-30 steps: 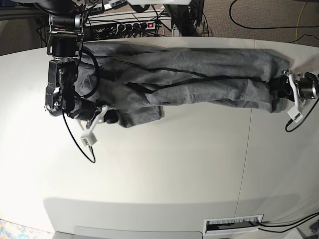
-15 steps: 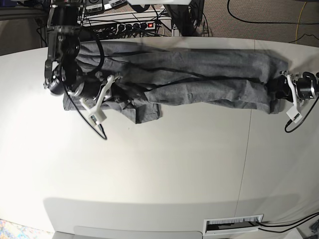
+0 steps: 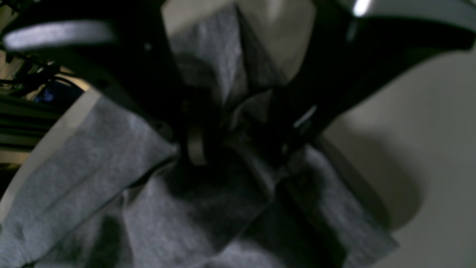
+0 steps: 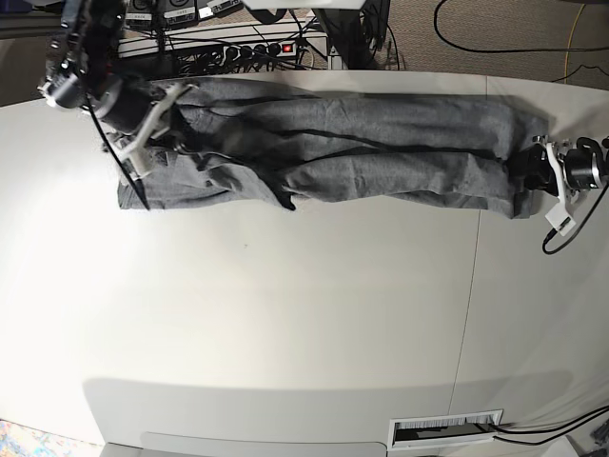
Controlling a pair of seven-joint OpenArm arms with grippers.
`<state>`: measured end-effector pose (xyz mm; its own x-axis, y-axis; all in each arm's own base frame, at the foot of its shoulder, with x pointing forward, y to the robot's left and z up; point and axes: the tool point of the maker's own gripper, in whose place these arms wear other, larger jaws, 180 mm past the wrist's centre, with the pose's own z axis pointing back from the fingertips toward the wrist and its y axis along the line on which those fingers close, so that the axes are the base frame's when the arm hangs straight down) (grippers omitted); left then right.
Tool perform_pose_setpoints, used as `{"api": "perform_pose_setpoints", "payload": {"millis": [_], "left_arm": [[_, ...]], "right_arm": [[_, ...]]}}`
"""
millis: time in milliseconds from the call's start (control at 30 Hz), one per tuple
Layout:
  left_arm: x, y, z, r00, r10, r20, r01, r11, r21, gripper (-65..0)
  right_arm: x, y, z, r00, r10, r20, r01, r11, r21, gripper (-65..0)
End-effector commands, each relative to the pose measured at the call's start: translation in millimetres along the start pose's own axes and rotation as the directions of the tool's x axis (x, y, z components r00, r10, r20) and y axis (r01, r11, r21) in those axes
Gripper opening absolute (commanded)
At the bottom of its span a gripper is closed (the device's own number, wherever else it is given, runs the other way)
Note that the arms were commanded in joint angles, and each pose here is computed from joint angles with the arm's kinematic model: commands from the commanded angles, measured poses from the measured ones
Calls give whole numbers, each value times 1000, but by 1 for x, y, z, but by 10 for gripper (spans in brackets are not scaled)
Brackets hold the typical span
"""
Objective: Fold the T-shirt properly
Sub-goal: 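Grasp the strip's end with the right gripper and tuck it flat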
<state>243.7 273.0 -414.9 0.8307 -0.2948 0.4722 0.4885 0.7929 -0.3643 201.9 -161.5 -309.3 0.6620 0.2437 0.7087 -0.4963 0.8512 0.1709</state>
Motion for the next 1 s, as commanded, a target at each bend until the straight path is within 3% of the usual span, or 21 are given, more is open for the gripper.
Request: {"api": "perform_pose_setpoints", "payload": {"millis": [0,300,667,833,967], "left_arm": [[-53,3,-4,975,-27,-221,35,999,29,-394],[-53,3,-5,975,-27,-221,34,999,29,-394],[-53,2,-9,974,-39,-224,47,999,27,-394],[-52,1,-9,976,-40,-216,47,999,27,-395],[-41,-1,-11,984,-49,-168,53,998,22,-407]], "right_arm": [[8,-3,8,999,31,28,-31,999,-11,-650],[4,-15,24,999,39,10,-39,998,-47,-650],[0,18,52,989,149,-24,-150,986,-72,-650],[20,-1,54,973,225,51,-212,958,-192,-650],[37,-1,51,961,255,104,-231,952,-200,-650]]}}
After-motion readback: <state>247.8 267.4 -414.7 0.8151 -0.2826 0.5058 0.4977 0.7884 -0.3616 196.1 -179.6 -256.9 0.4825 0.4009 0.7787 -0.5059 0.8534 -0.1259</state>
